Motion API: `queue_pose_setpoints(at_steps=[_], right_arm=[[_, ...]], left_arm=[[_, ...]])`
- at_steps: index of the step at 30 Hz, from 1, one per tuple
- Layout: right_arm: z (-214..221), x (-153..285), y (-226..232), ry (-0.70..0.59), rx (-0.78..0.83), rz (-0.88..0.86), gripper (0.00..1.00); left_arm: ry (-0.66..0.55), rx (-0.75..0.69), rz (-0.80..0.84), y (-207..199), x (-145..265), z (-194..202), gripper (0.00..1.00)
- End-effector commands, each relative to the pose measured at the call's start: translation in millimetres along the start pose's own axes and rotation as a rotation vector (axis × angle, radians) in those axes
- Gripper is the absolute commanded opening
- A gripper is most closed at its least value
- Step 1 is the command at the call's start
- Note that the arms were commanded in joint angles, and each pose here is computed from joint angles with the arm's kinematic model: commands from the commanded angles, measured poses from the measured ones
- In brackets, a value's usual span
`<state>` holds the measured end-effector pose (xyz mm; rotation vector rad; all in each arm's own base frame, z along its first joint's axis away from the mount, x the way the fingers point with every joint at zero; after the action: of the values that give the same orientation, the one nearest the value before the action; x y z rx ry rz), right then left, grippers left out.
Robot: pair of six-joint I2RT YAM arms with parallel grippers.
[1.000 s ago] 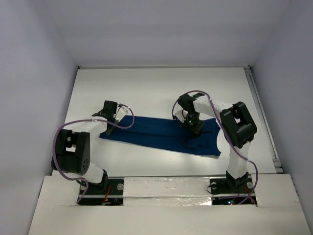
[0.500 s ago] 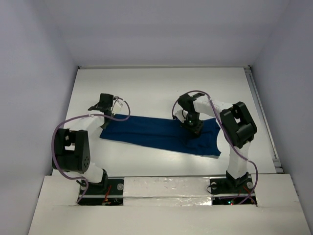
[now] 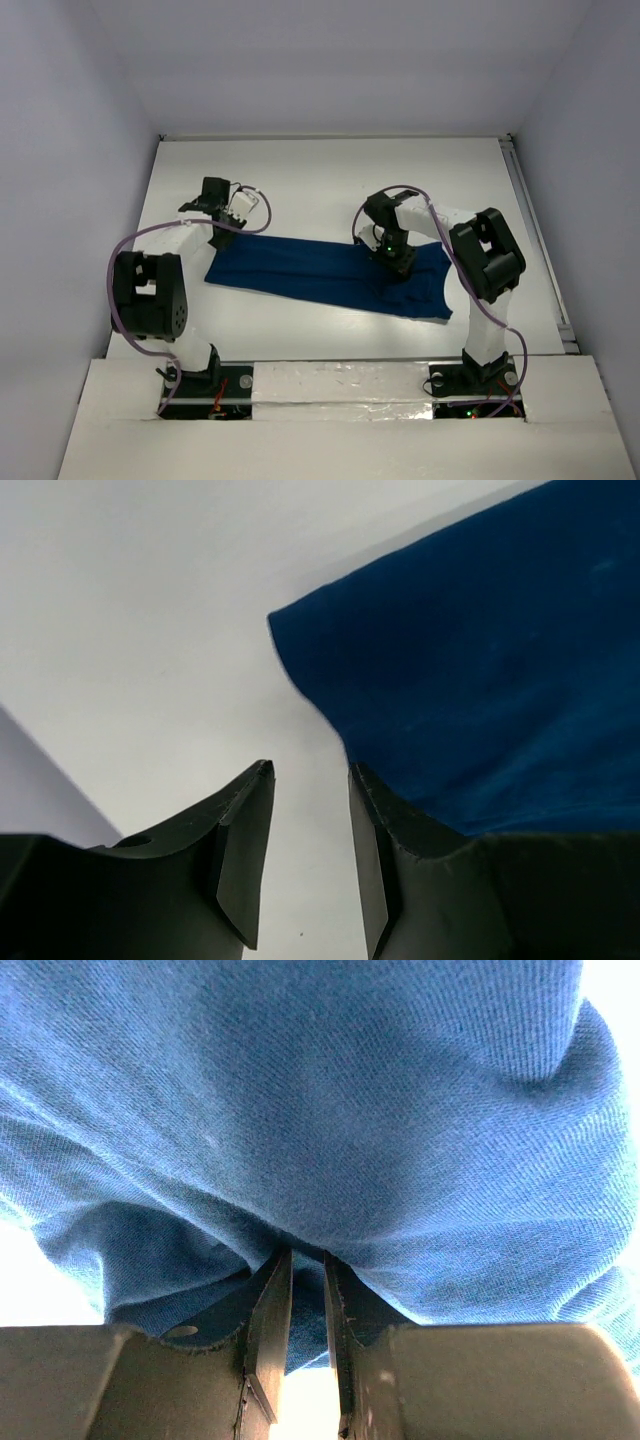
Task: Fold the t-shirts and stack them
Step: Fold the other side of the tshirt into a rectangle
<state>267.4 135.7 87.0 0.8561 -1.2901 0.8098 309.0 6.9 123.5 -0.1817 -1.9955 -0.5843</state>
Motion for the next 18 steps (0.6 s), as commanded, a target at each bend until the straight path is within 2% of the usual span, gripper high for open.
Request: queue_pose_setpoints(at_steps=[1, 6, 10, 18], right_arm=[[1, -16, -1, 0.012, -0.004, -0.003, 0.26], [1, -19, 0, 0.011, -0.004, -0.009, 0.26], [1, -21, 0, 0.010, -0.002, -0.011, 0.25], [0, -20, -1, 0.002, 0.000, -0.009, 0.25]], left_arm=[[-0.021, 0.062, 0.113, -1, -2, -11, 0.34], [-0.050, 0.165, 0.241, 1, -12, -25, 0.35], [-0.057, 0.237, 0.265, 14, -17, -25, 0.35], [-0.039, 0.266, 0.357, 14, -23, -23, 0.34]])
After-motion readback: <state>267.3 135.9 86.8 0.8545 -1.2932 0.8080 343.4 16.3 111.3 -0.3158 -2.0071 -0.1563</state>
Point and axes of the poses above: each gripper's point midway between its finger pads, its own x axis back along the fingers, its own y axis along the line the jaws close on, z = x × y, the point moved 7 cm from there along x, back along the fingers, and after that the axes turned 9 degrees about x, right-handed, at the moved point
